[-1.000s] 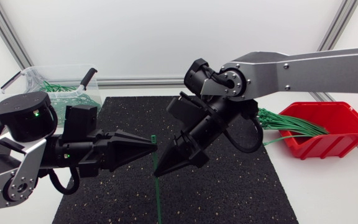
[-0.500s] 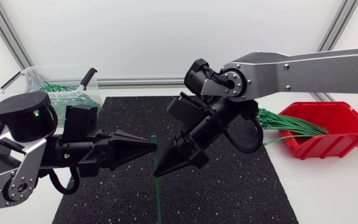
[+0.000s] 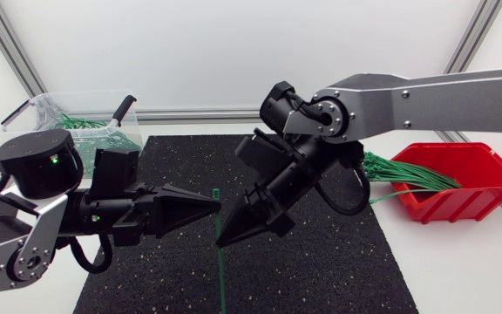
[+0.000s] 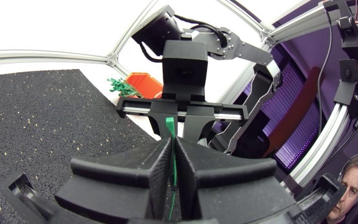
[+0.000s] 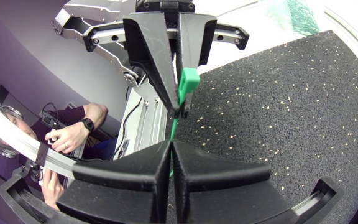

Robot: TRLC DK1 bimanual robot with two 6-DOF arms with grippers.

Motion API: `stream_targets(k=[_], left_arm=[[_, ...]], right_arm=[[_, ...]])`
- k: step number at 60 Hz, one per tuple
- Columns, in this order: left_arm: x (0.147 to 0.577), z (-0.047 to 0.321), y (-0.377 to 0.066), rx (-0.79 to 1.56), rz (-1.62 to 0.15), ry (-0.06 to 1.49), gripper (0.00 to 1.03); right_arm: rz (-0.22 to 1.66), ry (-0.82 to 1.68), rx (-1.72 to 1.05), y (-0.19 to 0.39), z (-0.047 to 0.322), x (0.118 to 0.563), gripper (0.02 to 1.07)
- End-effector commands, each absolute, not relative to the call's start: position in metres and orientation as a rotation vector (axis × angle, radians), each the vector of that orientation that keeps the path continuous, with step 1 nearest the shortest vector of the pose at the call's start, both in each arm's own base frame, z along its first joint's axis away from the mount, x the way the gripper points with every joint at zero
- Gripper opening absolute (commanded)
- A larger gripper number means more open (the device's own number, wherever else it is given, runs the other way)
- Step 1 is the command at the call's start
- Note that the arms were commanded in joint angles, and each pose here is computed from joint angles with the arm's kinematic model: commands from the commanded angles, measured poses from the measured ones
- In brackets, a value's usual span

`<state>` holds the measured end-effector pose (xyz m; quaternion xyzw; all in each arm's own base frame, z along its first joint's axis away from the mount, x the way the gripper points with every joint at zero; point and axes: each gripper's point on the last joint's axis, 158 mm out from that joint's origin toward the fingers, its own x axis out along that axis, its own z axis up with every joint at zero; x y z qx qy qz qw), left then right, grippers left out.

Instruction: Take a green cable tie from the red box, thread the tail through the head to close it, then place it in the transparent bin on the left.

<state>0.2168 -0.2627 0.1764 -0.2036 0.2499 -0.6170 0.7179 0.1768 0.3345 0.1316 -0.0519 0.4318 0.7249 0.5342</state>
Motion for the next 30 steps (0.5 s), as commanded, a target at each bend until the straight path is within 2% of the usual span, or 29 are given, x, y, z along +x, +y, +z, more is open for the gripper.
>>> stream_targets(k=[1,30], left_arm=[[0.2222,0.1811,-0.2631,-0.461,-1.36,0.545,0.05],[0.2212,0.1818,-0.2646,-0.46,-1.366,0.546,0.05]], right_arm=[[1.728,1.03,-0.119,0.33,0.1301,0.1737,0.08],[1.715,1.01,-0.135,0.3313,0.1296,0.174,0.08]])
